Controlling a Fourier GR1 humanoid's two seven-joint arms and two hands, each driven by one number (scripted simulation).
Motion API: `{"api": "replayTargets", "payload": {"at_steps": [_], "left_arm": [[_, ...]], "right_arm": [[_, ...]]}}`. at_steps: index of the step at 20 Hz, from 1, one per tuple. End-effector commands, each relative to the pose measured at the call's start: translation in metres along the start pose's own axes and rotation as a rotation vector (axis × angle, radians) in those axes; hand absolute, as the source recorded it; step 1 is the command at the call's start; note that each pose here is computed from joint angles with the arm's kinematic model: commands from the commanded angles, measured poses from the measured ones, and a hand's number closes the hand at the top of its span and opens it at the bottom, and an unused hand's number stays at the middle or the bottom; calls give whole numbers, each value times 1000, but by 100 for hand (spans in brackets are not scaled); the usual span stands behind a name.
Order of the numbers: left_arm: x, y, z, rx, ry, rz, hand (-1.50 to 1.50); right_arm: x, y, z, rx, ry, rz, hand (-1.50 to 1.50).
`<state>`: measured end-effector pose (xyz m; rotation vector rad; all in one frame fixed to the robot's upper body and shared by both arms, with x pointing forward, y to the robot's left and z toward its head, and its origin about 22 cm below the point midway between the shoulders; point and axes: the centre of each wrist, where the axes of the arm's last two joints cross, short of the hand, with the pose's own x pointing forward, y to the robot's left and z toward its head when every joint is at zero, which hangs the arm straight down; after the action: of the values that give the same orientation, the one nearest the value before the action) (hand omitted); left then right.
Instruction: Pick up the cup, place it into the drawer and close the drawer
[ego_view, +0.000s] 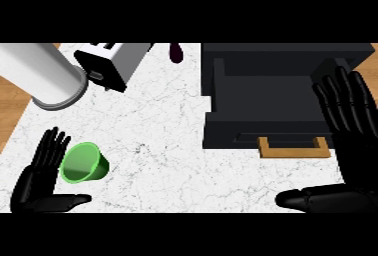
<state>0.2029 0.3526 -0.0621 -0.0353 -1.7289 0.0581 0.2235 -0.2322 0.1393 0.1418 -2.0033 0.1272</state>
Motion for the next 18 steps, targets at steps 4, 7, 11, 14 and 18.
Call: {"api": "replayTargets", "payload": {"at_steps": [4,7,11,14,18], "left_arm": [[-20,1,0,0,9,6,-150],[-11,12,-13,47,0,10,-150],[-37,15,-9,25,5,15,-150],[-50,18,-3,49,14,5,-150],[-61,26,22,42,30,-1,-150]], "right_arm": [[-20,0,-7,-1,-10,-10,-150],[-10,6,10,-8,1,11,-150],[6,-16,5,20,-12,-14,-150],[20,-4,4,9,12,-12,-150],[4,-5,3,-5,-2,-5,-150]]}}
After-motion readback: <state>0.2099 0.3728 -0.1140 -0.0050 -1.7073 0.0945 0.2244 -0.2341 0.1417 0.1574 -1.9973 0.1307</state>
